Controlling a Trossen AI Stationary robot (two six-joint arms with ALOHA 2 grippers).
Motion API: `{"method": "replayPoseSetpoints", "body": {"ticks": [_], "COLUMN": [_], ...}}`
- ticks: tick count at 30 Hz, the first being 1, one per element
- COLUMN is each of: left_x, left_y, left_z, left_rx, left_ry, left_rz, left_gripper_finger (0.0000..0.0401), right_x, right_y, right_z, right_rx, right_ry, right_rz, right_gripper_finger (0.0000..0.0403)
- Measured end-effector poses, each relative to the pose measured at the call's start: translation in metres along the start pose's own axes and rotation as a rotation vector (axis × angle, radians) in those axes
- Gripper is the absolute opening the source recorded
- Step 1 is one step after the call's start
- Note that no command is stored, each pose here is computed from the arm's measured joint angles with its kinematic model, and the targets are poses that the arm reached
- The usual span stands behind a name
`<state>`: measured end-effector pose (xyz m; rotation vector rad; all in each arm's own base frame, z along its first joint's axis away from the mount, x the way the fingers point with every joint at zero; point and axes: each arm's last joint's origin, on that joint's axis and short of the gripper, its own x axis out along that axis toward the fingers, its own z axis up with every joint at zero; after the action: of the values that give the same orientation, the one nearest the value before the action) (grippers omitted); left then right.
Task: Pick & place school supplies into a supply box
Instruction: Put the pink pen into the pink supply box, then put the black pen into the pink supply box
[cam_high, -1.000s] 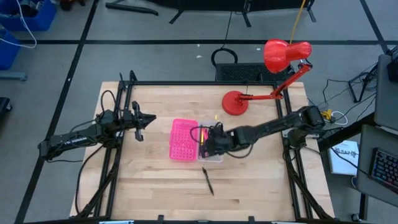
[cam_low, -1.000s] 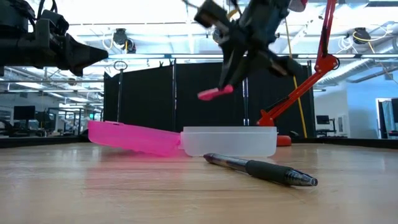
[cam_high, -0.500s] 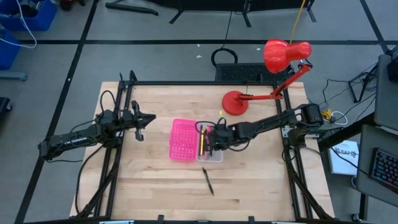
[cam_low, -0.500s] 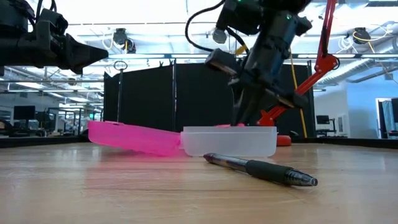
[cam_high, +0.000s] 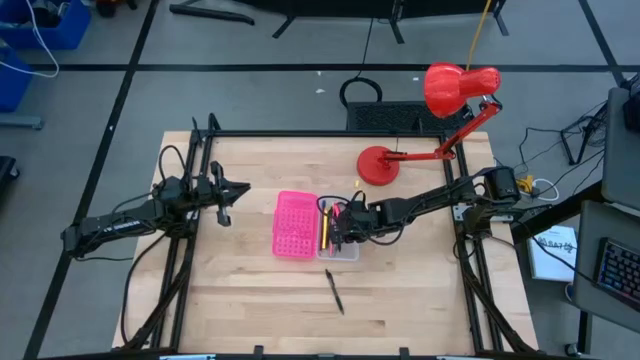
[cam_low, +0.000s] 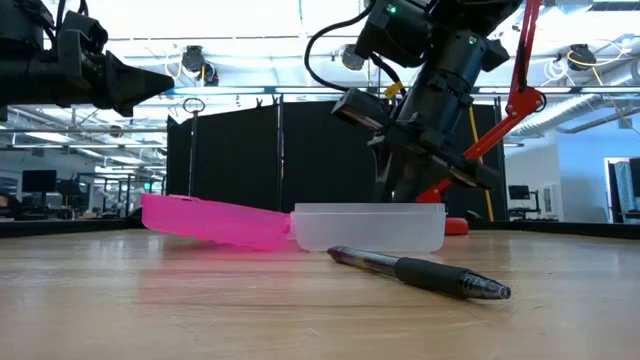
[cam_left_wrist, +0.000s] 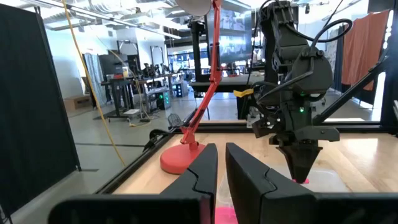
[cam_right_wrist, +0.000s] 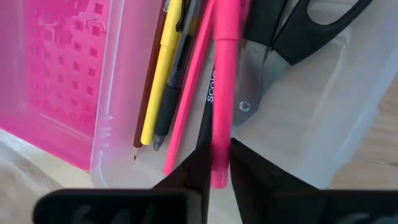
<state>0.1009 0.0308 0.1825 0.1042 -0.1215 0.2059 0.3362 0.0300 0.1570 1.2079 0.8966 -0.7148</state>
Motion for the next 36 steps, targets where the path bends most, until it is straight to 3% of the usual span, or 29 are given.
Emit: {"method": "replayPoseSetpoints", "body": {"ticks": [11, 14, 17, 21, 24, 30, 36], "left_x": [0.0, 0.0, 0.0, 0.0, 0.0, 0.0, 0.0], "left_y": [0.0, 0.0, 0.0, 0.0, 0.0, 0.0, 0.0], "left_z": [0.0, 0.0, 0.0, 0.0, 0.0, -0.001, 0.0], "left_rx": [-0.001, -0.001, -0.002, -0.004, -0.011, -0.124, -0.018], "left_ry": [0.002, 0.003, 0.002, 0.001, 0.001, 0.006, 0.003], "left_rz": [0.0, 0.0, 0.0, 0.0, 0.0, -0.001, -0.001], "left_gripper_finger": [0.0042, 0.0042, 0.0042, 0.0042, 0.0042, 0.0042, 0.0042], "right_x": [-0.008, -0.032, -0.075, -0.136, -0.17, -0.206, -0.213], "right_y": [0.003, 0.012, 0.021, 0.016, 0.006, -0.006, -0.015], "right_z": [-0.002, 0.0, -0.004, -0.022, -0.038, -0.06, -0.063], "right_rx": [-0.055, -0.198, -0.392, -0.646, -0.758, -1.02, -1.123], "right_ry": [0.017, -0.066, -0.292, -0.598, -0.725, -0.795, -0.783], "right_rz": [0.032, 0.125, 0.198, 0.17, 0.142, 0.169, 0.128], "right_gripper_finger": [0.0105, 0.011, 0.0106, 0.0084, 0.0058, 0.0005, 0.0001]}}
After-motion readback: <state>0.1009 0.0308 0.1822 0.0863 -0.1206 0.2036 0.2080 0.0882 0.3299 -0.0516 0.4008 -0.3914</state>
